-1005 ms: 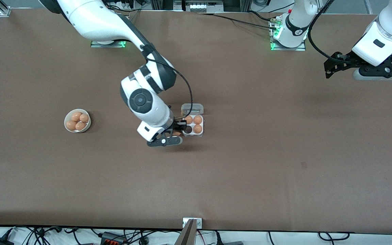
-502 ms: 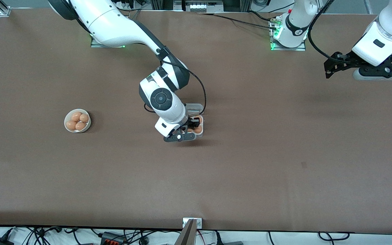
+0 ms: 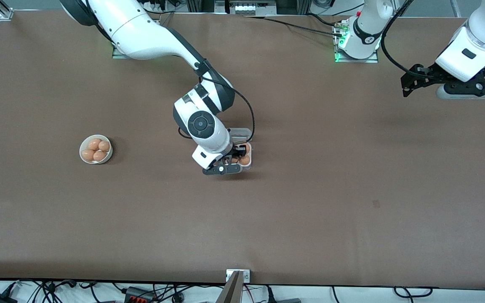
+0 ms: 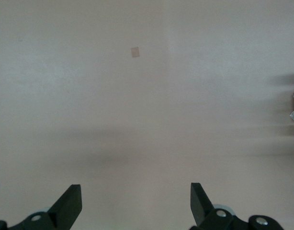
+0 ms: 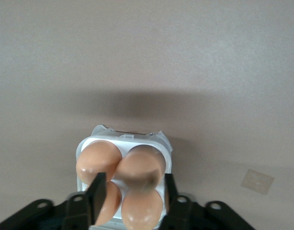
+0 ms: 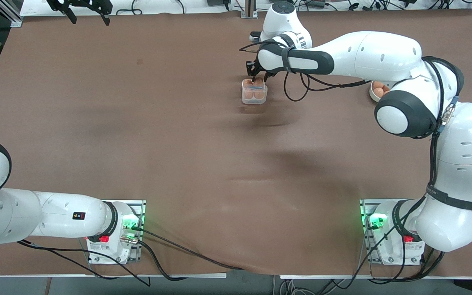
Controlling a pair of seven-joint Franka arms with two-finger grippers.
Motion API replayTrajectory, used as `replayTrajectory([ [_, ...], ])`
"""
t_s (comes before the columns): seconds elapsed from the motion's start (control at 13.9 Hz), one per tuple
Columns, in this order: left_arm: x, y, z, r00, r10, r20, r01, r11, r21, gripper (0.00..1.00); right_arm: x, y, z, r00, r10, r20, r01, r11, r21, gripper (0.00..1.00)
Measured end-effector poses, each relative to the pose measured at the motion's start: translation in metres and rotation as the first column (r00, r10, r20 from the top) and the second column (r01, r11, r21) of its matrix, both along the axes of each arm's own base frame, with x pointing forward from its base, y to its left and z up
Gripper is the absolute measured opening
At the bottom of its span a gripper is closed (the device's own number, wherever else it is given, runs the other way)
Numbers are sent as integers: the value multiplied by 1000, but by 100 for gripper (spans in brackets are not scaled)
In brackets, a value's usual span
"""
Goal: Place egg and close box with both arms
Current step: 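Lower the egg into the empty cup and open the right gripper, then withdraw the right gripper to rest while the left gripper moves inward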
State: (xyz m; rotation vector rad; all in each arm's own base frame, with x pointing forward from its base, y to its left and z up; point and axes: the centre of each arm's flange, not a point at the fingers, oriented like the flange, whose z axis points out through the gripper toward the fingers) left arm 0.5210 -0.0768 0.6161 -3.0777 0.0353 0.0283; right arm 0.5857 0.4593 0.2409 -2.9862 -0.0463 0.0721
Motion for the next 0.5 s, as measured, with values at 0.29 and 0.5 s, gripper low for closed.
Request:
replayTrajectory([
  [0.29, 0, 0, 0, 1000, 0, -1, 0, 1000, 0, 100, 12, -14, 29, 999, -53, -4, 52, 998, -19, 100],
  [0.5, -4, -2, -7, 999, -2, -52, 3, 1000, 8, 100, 35, -64, 120, 994, -109, 16, 110, 992, -67, 100],
])
